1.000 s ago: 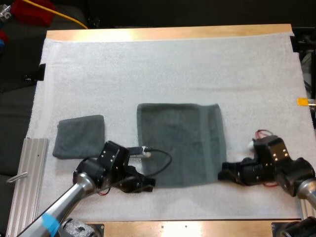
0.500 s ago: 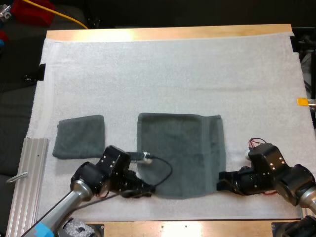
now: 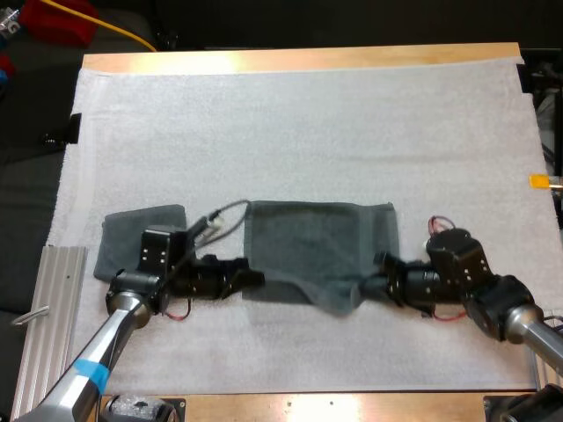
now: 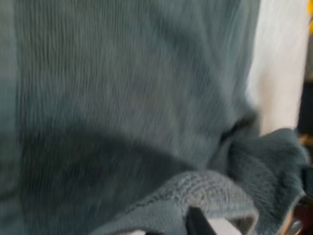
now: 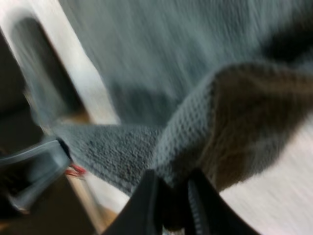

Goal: Pick towel from pile, fold and stack

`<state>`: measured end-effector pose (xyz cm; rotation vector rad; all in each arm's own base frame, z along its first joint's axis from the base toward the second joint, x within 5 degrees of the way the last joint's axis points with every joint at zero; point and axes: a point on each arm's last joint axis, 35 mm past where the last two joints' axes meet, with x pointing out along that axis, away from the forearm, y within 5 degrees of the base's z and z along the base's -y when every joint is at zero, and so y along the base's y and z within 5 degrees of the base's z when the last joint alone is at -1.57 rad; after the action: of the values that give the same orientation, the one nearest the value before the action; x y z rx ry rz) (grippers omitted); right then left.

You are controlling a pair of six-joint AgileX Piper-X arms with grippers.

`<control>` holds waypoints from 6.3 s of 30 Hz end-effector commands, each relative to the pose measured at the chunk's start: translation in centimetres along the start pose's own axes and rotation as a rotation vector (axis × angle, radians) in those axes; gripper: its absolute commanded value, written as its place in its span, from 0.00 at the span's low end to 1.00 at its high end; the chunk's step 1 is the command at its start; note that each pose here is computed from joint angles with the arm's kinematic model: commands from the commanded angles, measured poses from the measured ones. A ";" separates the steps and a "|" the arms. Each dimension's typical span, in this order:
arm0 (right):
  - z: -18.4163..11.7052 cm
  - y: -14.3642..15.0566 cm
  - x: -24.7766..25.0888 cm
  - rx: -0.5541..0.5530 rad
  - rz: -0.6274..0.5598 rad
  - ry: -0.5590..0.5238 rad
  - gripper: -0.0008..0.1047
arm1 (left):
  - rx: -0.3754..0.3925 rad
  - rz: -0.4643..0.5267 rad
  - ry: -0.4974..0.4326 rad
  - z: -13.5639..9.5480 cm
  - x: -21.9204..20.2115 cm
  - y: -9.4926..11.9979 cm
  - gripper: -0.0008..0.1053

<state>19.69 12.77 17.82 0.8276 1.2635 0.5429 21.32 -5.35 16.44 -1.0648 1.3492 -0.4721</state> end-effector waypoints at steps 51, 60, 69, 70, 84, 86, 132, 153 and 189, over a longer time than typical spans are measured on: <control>6.6 1.3 -3.0 -0.250 0.233 -0.497 0.60 | 0.312 -0.260 -0.056 7.2 -1.4 -9.2 0.62; 4.0 1.4 -5.2 -0.365 0.057 -0.421 0.60 | 0.400 -0.181 -0.161 3.5 -5.0 -11.3 0.62; 2.4 2.3 -7.3 -0.445 -0.056 -0.319 0.60 | 0.453 0.013 -0.184 -1.0 -7.6 -10.7 0.62; 2.3 2.5 -7.5 -0.461 -0.069 -0.305 0.60 | 0.462 0.028 -0.184 -1.6 -7.9 -10.7 0.62; 2.2 4.4 -9.6 -0.557 -0.245 -0.222 0.60 | 0.516 0.135 -0.209 -5.8 -10.4 -10.4 0.62; 2.3 4.3 -9.6 -0.560 -0.282 -0.230 0.60 | 0.512 0.136 -0.204 -5.9 -10.4 -10.3 0.62; 10.9 -9.4 -3.7 -0.223 -0.088 -0.044 0.59 | 0.560 0.046 -0.276 -5.1 -10.6 -11.6 0.62; 9.6 -7.8 4.2 -0.146 -0.018 0.090 0.59 | 0.551 0.050 -0.268 -5.1 -10.6 -11.5 0.62; 8.9 -4.8 1.4 -0.263 -0.064 0.054 0.59 | 0.553 0.035 -0.255 -5.2 -10.6 -11.5 0.62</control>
<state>28.50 8.86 13.73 0.5832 1.2288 0.6710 17.55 -4.17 32.06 -0.6137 0.9434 -0.6078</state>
